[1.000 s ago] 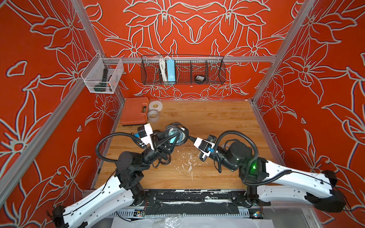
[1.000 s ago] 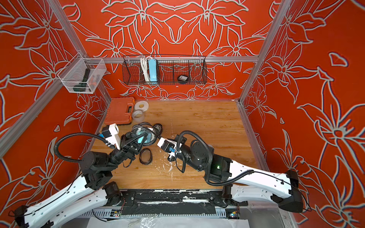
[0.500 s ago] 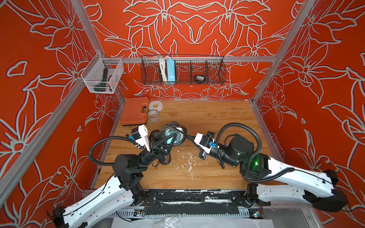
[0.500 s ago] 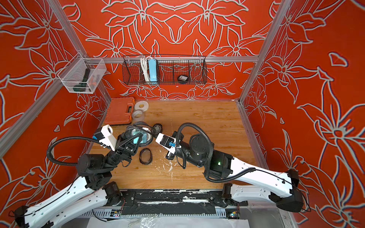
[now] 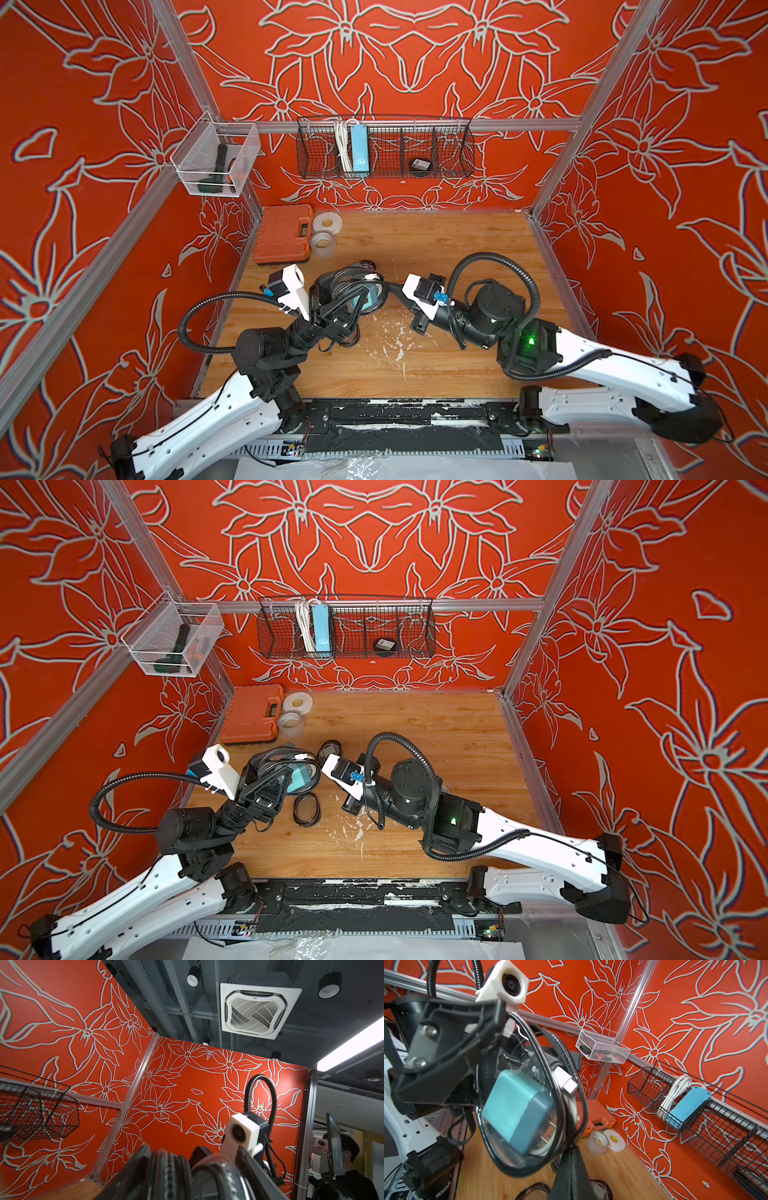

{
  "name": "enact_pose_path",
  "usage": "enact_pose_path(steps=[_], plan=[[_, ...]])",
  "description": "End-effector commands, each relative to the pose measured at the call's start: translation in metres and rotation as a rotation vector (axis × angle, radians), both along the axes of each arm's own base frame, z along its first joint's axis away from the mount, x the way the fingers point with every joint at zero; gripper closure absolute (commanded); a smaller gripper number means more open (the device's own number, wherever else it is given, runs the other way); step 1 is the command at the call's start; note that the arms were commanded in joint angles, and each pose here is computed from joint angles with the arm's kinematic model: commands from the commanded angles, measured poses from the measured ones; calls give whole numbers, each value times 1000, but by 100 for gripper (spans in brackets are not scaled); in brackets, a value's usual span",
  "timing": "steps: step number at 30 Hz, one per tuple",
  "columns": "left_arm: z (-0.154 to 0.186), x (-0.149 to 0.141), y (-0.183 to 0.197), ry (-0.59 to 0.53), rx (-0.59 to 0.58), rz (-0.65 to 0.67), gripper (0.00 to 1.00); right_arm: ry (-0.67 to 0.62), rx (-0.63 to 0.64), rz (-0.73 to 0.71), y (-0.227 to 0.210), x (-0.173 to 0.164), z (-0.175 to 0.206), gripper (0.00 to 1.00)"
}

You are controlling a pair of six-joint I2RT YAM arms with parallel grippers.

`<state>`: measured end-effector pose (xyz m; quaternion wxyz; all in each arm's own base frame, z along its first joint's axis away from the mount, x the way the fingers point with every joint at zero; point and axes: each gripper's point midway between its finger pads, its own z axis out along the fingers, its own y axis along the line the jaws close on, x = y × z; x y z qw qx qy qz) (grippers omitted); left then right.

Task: Pack away charging kits
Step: Zip the zipper on the storage bag.

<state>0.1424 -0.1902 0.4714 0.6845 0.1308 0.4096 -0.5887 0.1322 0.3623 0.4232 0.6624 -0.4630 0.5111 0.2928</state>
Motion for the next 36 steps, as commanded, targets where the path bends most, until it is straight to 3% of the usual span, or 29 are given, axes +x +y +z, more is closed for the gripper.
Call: enact_pose_path(steps=[1, 6, 12, 16, 18, 21, 27, 32, 34, 36], plan=[[8, -3, 5, -24, -39, -1, 40, 5, 103, 45, -1, -9, 33, 100], [5, 8, -5, 6, -9, 8, 34, 55, 153, 44, -1, -8, 40, 100], [-2, 28, -13, 59, 14, 57, 34, 180, 237, -14, -7, 3, 42, 100], [-3, 30, -15, 65, 12, 54, 45, 219, 262, -64, -12, 12, 43, 100], [-3, 29, -16, 60, 11, 46, 57, 221, 262, -84, -14, 15, 42, 100], [-2, 28, -15, 60, 15, 47, 66, 205, 248, -77, -14, 13, 41, 100], [2, 19, -24, 31, 72, 1, 82, 77, 156, -141, -20, 19, 37, 100], [-6, 18, -36, 46, 176, -27, 98, -109, 21, -213, -32, 25, 30, 100], [-13, 19, -41, 58, 216, -34, 100, -213, -56, -137, -28, 12, 20, 100], [-20, 21, -44, 77, 248, -29, 100, -230, -50, -183, -38, 19, 21, 100]])
